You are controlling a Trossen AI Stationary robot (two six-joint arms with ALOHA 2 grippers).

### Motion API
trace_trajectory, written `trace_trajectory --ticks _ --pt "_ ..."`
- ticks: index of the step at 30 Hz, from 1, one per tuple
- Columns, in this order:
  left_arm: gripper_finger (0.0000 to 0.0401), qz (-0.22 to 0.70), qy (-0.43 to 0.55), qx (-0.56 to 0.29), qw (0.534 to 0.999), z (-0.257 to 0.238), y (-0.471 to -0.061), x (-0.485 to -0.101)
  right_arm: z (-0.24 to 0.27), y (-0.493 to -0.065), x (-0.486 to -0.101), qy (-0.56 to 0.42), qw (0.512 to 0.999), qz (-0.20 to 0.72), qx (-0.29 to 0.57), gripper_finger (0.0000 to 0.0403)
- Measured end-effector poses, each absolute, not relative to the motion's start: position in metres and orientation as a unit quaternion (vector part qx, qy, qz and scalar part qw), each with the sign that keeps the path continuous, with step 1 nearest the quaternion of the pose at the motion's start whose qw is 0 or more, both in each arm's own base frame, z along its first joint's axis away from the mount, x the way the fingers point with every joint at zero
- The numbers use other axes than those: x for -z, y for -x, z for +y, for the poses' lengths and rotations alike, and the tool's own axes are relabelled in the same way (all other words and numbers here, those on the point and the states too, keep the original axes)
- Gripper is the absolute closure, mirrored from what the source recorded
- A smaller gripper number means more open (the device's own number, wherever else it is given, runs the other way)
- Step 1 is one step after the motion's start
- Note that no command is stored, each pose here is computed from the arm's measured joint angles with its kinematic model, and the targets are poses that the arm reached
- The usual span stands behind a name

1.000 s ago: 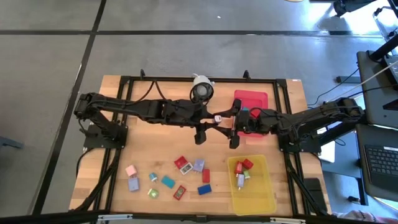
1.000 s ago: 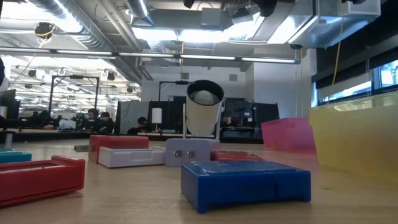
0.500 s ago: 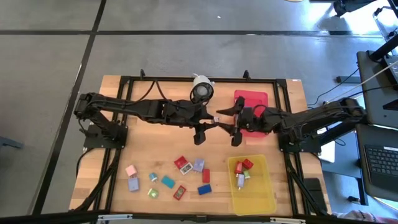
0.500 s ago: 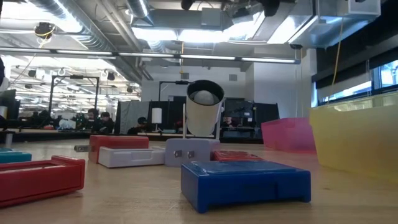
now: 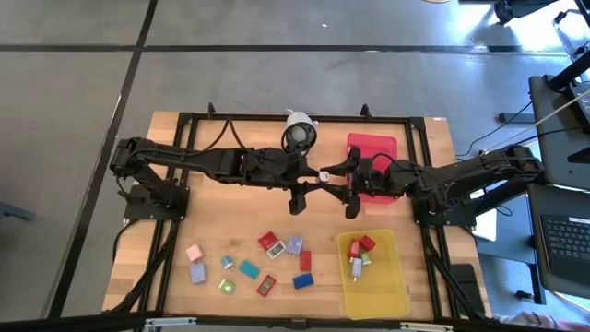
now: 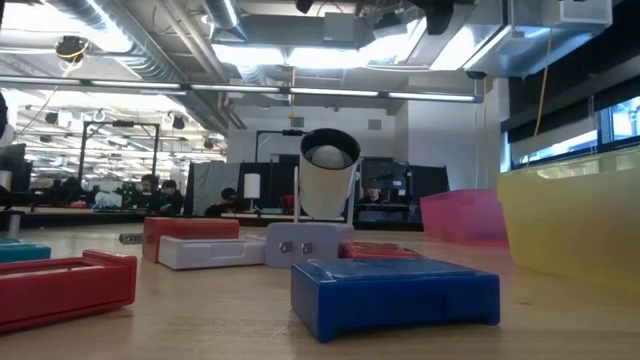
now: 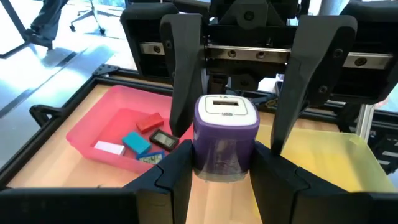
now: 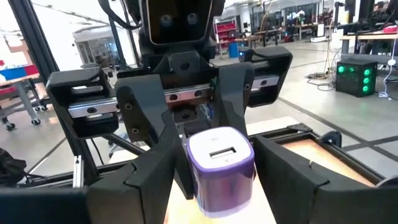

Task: Pick & Place Office items
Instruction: Put the violet charger adapter into the yellow bin

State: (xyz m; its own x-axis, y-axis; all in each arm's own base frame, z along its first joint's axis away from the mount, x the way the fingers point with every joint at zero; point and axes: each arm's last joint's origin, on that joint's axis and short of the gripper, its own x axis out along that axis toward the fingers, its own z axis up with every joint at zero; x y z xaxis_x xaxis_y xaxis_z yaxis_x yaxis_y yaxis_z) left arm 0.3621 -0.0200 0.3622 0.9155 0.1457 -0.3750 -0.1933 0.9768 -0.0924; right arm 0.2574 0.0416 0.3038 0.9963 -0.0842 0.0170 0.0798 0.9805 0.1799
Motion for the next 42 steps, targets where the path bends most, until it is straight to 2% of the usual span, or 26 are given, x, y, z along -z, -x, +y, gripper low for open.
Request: trace_trajectory --ticks 8,15,28,32,35,38,42 --pt "0.0271 0.181 0.056 -0.086 0.978 -0.020 -0.363 -0.363 0.042 -0.257 -0.304 -0.090 0.995 -0.013 0.040 0.0196" --pt "0.0268 0.181 0.060 -0.083 0.978 -0.020 -0.363 -0.363 0.042 -0.257 -0.304 -0.085 0.996 -0.010 0.040 0.0267" --pt "0.0195 0.169 0.065 -0.129 0.975 -0.017 -0.363 -0.364 0.038 -0.246 -0.308 -0.091 0.994 0.005 0.067 0.0266" --pt "0.0171 0.163 0.082 -0.136 0.974 -0.016 -0.363 -0.366 0.035 -0.230 -0.303 -0.115 0.988 0.069 0.079 0.0266" --pt "0.0160 0.163 0.091 -0.144 0.972 -0.016 -0.362 -0.366 0.035 -0.213 -0.299 -0.186 0.973 0.131 0.045 0.0267" --pt "0.0157 0.162 0.092 -0.158 0.970 -0.015 -0.362 -0.365 0.042 -0.198 -0.291 -0.272 0.934 0.229 -0.028 0.0267" --pt "0.0160 0.165 0.095 -0.165 0.968 -0.015 -0.361 -0.365 0.061 -0.182 -0.276 -0.324 0.873 0.354 -0.089 0.0265"
